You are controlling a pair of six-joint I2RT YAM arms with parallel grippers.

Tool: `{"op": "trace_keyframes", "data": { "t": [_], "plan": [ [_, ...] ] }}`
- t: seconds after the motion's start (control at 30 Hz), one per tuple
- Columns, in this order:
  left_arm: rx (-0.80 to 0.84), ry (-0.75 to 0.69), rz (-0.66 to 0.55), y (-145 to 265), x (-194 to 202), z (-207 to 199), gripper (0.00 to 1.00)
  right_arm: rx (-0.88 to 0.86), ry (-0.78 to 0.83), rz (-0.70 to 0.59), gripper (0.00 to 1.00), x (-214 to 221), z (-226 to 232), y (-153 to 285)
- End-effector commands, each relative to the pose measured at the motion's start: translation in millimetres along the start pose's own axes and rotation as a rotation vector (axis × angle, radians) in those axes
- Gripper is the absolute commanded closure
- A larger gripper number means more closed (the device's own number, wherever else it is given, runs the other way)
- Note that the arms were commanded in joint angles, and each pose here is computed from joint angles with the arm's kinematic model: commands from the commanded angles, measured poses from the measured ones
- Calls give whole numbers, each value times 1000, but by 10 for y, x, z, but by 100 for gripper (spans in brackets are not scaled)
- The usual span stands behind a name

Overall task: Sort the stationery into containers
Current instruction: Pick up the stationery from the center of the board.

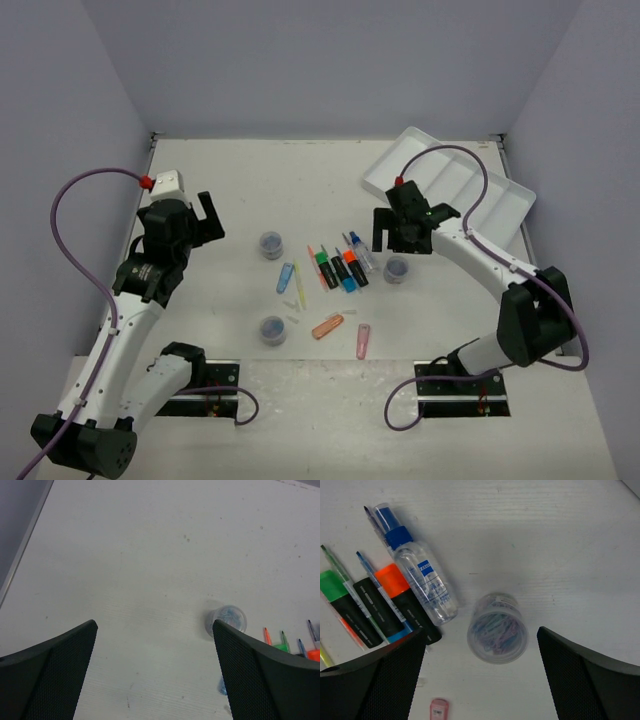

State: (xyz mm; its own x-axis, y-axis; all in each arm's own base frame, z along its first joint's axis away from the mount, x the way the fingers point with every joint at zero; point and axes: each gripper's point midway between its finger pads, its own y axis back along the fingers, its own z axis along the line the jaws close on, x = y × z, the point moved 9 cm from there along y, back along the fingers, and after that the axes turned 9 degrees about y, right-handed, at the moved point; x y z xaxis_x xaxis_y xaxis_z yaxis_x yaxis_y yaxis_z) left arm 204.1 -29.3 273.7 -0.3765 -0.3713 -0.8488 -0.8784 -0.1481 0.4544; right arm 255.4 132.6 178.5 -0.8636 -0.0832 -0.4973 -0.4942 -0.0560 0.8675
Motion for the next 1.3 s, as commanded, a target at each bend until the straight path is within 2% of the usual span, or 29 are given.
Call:
{"op": "trace_keyframes", "data": {
  "t": [0.0, 0.13, 0.27, 0.3, 0.47, 0.5, 0.57, 0.73, 0.83, 0.9, 0.97, 1.07, 1.13, 1.27],
  "plan": [
    [49, 9, -40, 23, -82, -63, 0, 74, -20, 18, 7, -52, -23, -39],
    [57, 5, -34, 18, -76, -74, 0, 128, -13, 98, 7, 60, -46, -208],
    [61, 4, -33, 16, -74, -84, 0, 129, -16, 123, 8, 129, -50, -278],
    [62, 4, -33, 16, -74, -85, 0, 120, -15, 130, 11, 147, -43, -297],
    [64, 0, -27, 3, -64, -90, 0, 87, -12, 150, 39, 198, -17, -359],
    [65, 0, -25, 1, -62, -92, 0, 81, -12, 151, 41, 202, -14, -363],
    [65, -2, -24, -2, -60, -93, 0, 69, -10, 166, 39, 220, -5, -371],
    [68, -3, -21, -8, -60, -101, 0, 91, -6, 221, 26, 321, -26, -435],
    [70, -5, -14, -18, -50, -105, 0, 92, -9, 229, 25, 374, -42, -421],
    [73, -6, -15, -16, -55, -109, 0, 88, -11, 218, 32, 391, -51, -404],
    [75, -6, -13, -16, -53, -110, 0, 82, -12, 208, 45, 376, -48, -384],
    [75, -6, -13, -14, -52, -109, 0, 56, -18, 160, 73, 285, -33, -271],
    [75, -7, -13, -16, -48, -109, 0, 39, -18, 113, 77, 179, -30, -147],
    [77, -6, -14, -12, -56, -112, 0, 24, -50, -2, 77, -262, -132, 129]
  ]
}}
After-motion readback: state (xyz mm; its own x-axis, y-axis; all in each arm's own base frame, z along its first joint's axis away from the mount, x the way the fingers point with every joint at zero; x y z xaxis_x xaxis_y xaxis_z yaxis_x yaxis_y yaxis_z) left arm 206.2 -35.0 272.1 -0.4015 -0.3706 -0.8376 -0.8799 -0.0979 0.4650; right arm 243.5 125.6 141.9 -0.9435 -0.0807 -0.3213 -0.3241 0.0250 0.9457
